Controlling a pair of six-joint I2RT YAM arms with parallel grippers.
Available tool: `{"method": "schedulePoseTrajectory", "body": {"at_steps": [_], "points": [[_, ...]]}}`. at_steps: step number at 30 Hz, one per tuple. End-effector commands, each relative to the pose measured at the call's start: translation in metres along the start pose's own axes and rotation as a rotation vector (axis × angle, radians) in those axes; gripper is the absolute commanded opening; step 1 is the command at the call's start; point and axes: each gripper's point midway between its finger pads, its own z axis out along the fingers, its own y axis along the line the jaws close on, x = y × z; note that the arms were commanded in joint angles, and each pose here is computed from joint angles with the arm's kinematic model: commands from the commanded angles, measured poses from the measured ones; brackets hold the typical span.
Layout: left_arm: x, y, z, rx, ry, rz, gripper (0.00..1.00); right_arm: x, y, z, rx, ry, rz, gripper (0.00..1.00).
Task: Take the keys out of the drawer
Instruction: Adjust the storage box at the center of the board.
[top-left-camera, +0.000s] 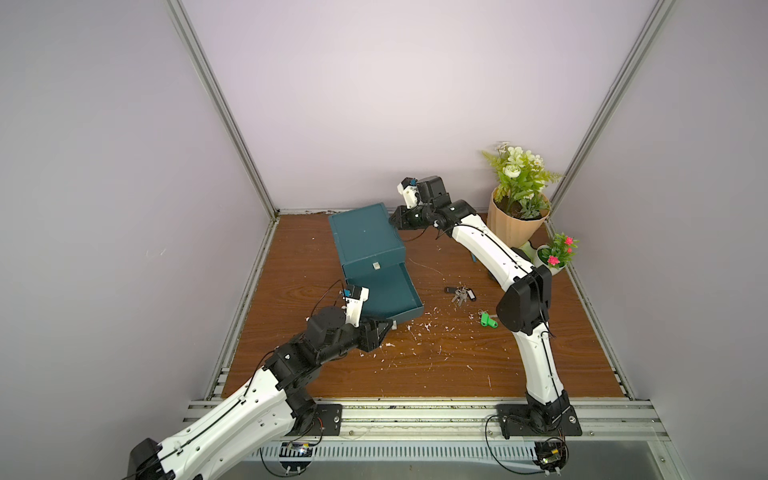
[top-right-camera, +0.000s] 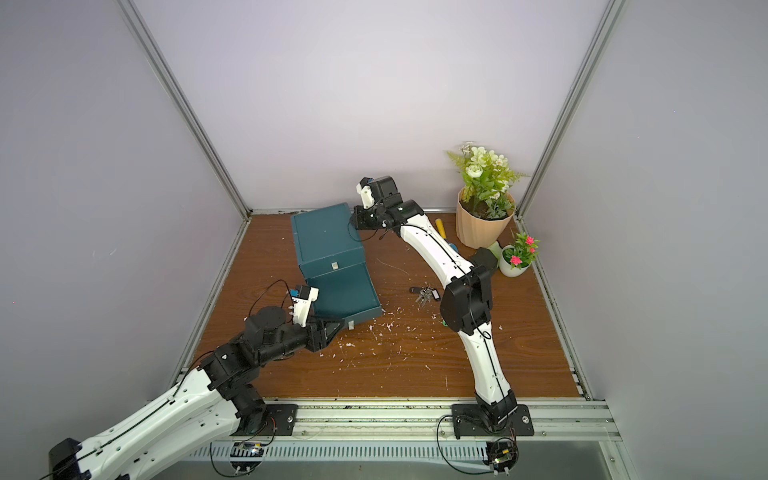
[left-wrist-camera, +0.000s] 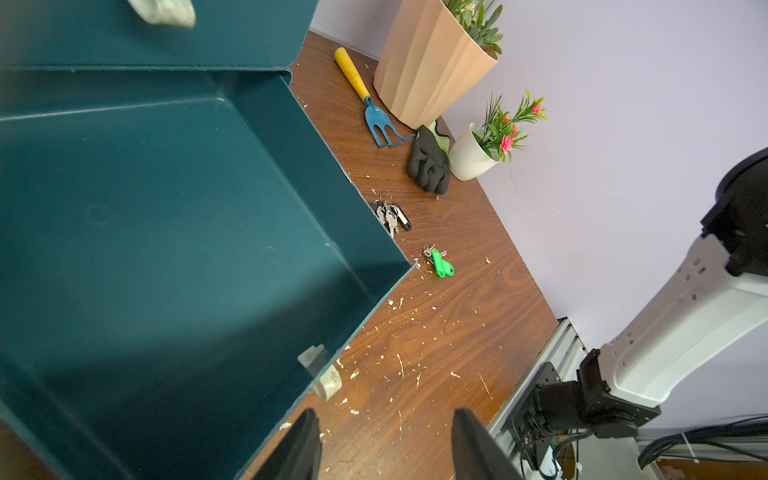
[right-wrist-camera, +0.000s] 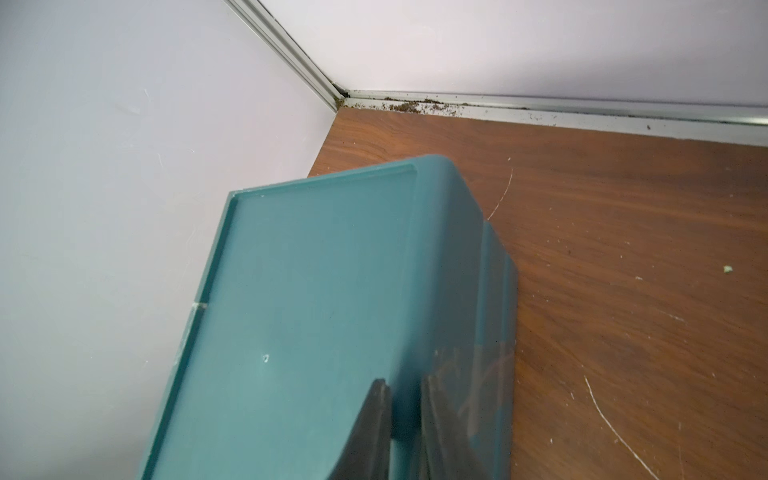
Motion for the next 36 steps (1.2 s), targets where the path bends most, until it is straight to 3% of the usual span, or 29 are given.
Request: {"method": "schedulePoseTrajectory", "body": {"at_steps": [1,15,23,29,36], "points": [[0.001,-0.01,-0.006,0.032,0.017,0.03,0.55,0.022,0.021,-0.023,0.013,0.058,-0.02,0.19],[0.015,-0.007,-0.019,0.031,0.054,-0.019,0.56,0.074,0.055,-0.044,0.003,0.118,0.051,0.19],[0.025,0.007,-0.025,-0.024,0.068,-0.081,0.54,0.084,0.082,-0.051,-0.047,0.133,0.082,0.19],[0.027,0.008,-0.034,-0.034,0.063,-0.131,0.43,0.072,0.083,-0.056,-0.027,0.097,0.047,0.2],[0.053,0.029,-0.036,-0.141,0.162,-0.233,0.26,0.047,0.082,-0.065,0.007,0.028,0.003,0.24]]}}
